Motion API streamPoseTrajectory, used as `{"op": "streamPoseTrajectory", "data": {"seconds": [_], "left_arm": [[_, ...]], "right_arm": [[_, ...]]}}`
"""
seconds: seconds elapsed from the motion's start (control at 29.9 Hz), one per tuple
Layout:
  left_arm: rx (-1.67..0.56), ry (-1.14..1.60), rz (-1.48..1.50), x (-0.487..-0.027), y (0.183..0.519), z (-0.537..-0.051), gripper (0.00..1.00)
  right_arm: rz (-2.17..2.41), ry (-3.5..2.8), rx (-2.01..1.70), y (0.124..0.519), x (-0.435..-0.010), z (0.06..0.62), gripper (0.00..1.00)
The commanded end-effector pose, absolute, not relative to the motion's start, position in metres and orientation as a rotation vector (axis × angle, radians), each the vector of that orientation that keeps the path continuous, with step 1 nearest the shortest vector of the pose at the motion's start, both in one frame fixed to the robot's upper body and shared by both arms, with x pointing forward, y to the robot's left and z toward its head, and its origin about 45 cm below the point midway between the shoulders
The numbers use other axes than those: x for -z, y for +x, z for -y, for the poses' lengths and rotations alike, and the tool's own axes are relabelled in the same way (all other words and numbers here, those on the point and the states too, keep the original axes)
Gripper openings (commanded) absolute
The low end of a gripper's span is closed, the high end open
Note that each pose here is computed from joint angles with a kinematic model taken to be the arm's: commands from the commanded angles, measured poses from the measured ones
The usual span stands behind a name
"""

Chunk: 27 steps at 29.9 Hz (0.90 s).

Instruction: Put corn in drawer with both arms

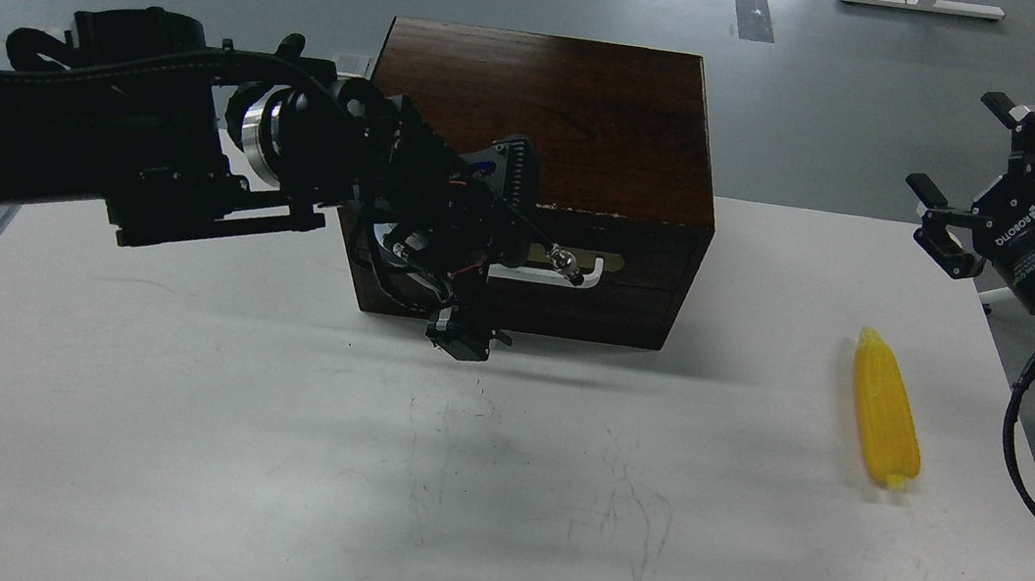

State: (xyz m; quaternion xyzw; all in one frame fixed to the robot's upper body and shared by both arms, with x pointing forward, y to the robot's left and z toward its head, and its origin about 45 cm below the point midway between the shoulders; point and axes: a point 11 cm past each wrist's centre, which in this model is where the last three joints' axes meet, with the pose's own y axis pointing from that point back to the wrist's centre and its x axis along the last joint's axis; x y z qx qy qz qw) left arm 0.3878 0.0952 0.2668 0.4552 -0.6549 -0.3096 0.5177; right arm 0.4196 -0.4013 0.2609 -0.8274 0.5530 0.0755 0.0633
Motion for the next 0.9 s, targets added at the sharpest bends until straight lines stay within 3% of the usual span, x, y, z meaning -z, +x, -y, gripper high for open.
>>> {"op": "streamPoseTrajectory", "data": {"seconds": [0.0,0.87], "left_arm": [[0.746,1.09,1.561,-0.263,0.386,-0.097,0.98],[0.835,1.055,1.583,-0.25,0.372,-0.075,0.98]], "right_arm": [[-1.671,-2.499,-0.23,0.419,-0.26,0.401,1.0],[-1.703,-2.475,-0.212,0.416,-0.265,0.414,1.0]]}}
